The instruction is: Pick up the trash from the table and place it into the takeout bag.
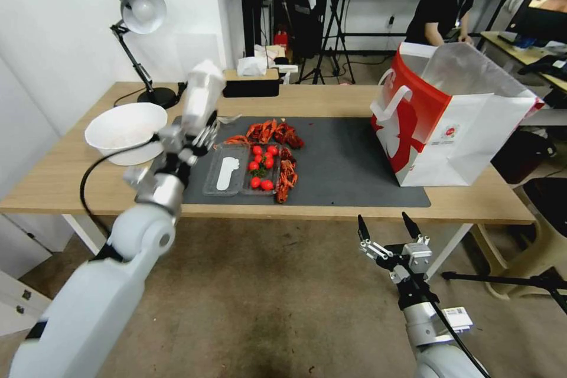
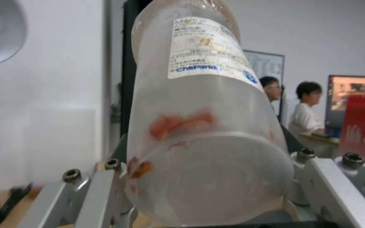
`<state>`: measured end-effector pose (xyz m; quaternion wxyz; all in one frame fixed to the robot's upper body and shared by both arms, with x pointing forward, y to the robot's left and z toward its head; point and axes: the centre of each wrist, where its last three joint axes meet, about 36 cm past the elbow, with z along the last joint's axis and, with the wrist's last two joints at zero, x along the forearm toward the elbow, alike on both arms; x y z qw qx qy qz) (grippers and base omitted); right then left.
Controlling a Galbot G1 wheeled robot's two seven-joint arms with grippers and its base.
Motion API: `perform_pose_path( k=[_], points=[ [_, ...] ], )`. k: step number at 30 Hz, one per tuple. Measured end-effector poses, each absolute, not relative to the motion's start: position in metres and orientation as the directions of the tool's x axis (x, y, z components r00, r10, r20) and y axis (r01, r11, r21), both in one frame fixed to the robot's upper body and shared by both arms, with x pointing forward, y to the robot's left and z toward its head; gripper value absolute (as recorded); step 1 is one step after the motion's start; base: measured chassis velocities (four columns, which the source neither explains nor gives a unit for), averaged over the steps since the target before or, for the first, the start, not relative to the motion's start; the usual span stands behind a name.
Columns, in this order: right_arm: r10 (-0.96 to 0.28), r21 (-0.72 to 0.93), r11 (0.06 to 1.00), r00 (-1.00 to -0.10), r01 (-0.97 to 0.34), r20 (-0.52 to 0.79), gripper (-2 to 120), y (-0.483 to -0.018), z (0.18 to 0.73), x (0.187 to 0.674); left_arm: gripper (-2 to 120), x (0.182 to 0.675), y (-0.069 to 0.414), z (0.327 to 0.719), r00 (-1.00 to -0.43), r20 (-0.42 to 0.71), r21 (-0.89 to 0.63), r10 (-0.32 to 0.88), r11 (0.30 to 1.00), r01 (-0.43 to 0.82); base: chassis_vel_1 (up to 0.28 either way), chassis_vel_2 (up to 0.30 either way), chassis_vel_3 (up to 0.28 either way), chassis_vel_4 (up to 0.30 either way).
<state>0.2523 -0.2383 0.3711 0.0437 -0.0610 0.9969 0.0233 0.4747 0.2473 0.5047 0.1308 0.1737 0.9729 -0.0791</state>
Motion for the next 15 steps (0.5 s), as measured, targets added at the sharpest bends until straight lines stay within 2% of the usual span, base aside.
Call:
perform_pose_path(
  k=[8,15],
  points=[
    [-0.108,0.034,0.993,-0.99,-0.111,-0.09,100,-0.237,0.372,0.248,47,0.513,0.202,0.52,-0.845,-0.302,-0.085,0.442,0.87,0.486,0.0,0.0,0.0,0.0],
    [-0.118,0.002,0.993,-0.988,-0.119,-0.103,100,-0.233,0.376,0.248,47,0.559,0.138,0.557,-0.762,-0.322,-0.038,0.562,0.796,0.604,0.0,0.0,0.0,0.0]
  ],
)
